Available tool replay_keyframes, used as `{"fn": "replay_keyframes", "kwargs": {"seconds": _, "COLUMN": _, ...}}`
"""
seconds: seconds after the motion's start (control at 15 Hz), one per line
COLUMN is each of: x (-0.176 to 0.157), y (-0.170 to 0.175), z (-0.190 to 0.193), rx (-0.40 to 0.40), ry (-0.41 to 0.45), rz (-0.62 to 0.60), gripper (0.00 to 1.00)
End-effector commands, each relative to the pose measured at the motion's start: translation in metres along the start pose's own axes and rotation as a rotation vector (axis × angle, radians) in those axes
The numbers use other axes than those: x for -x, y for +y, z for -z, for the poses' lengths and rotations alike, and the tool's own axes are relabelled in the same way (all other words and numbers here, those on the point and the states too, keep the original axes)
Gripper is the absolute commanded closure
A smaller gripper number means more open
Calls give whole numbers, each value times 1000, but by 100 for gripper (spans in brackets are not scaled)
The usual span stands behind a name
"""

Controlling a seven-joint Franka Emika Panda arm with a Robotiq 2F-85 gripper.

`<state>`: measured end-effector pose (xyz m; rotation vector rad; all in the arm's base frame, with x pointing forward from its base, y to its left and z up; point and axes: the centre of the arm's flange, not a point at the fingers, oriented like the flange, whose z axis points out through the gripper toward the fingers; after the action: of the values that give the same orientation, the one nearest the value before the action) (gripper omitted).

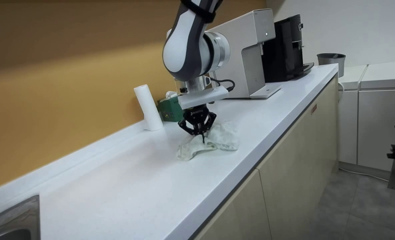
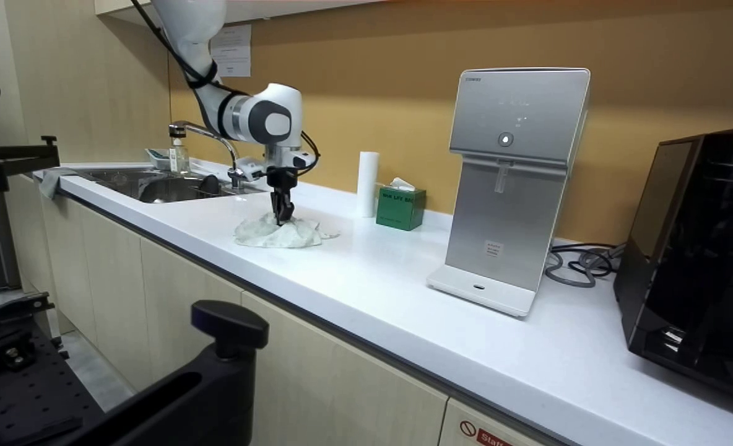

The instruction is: Wipe the counter with the cloth

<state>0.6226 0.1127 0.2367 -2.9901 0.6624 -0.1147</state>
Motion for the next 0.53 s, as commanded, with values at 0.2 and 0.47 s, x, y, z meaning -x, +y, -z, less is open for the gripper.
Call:
{"fn": "replay_keyframes", "kwargs": {"seconds": 0.2, "x": -64, "y": 141, "z": -30, "rx": 115, "ry": 157, "rz": -266, "gripper": 99}}
{"fn": "replay_keyframes", "kwargs": {"seconds": 0.47, "x": -73, "y": 238, "z": -26, "rx": 148, "ry": 245, "rz": -438, "gripper": 99}}
